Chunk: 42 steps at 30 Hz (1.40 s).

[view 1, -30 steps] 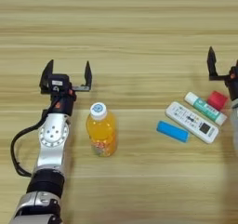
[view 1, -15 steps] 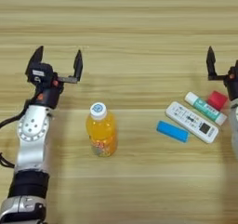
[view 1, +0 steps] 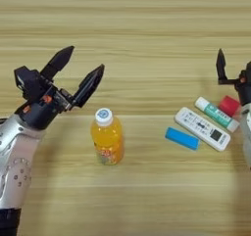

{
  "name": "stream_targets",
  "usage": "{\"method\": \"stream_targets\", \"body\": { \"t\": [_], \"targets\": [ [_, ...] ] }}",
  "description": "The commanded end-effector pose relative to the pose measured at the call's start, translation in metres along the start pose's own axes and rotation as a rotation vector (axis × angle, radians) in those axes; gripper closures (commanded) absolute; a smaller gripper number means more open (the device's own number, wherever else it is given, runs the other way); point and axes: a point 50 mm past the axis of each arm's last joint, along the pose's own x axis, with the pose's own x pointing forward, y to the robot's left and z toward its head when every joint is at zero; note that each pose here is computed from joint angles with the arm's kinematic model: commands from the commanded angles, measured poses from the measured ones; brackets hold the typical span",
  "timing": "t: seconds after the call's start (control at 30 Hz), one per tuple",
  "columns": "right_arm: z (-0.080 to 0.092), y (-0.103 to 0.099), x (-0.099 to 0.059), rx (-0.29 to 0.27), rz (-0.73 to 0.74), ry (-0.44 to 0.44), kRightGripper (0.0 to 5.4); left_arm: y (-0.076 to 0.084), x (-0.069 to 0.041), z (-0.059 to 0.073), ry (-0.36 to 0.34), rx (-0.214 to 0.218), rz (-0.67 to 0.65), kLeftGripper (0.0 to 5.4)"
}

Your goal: Move the objects on the table

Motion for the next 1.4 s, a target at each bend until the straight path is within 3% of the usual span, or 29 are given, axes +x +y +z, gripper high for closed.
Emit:
{"method": "stream_targets", "body": {
  "t": [0.03, 0.27, 0.37, 0.6, 0.83, 1.33, 1.4],
  "targets": [
    [0.004, 0.004, 0.002, -0.001, 0.011, -0.023, 0.04, -0.009, -0.008, -0.002, 0.094, -0.003, -0.125, 0.0],
    [0.004, 0.005, 0.002, -0.003, 0.013, -0.024, 0.04, -0.011, -0.025, -0.02, 0.314, 0.116, -0.254, 0.0],
    [0.004, 0.005, 0.002, -0.007, 0.015, -0.023, 0.04, -0.014, -0.031, -0.026, 0.374, 0.104, -0.306, 0.0],
    [0.004, 0.006, 0.003, -0.01, 0.017, -0.021, 0.04, -0.013, -0.042, -0.043, 0.502, 0.125, -0.336, 0.0],
    [0.004, 0.007, 0.003, -0.014, 0.02, -0.021, 0.04, -0.011, -0.044, -0.048, 0.502, 0.115, -0.326, 0.0],
    [0.004, 0.008, 0.002, -0.02, 0.028, -0.022, 0.0, -0.009, -0.042, -0.05, 0.478, 0.122, -0.305, 1.89],
    [0.004, 0.009, 0.002, -0.018, 0.03, -0.022, 0.0, -0.008, -0.041, -0.05, 0.474, 0.121, -0.307, 1.91]
  ]
}}
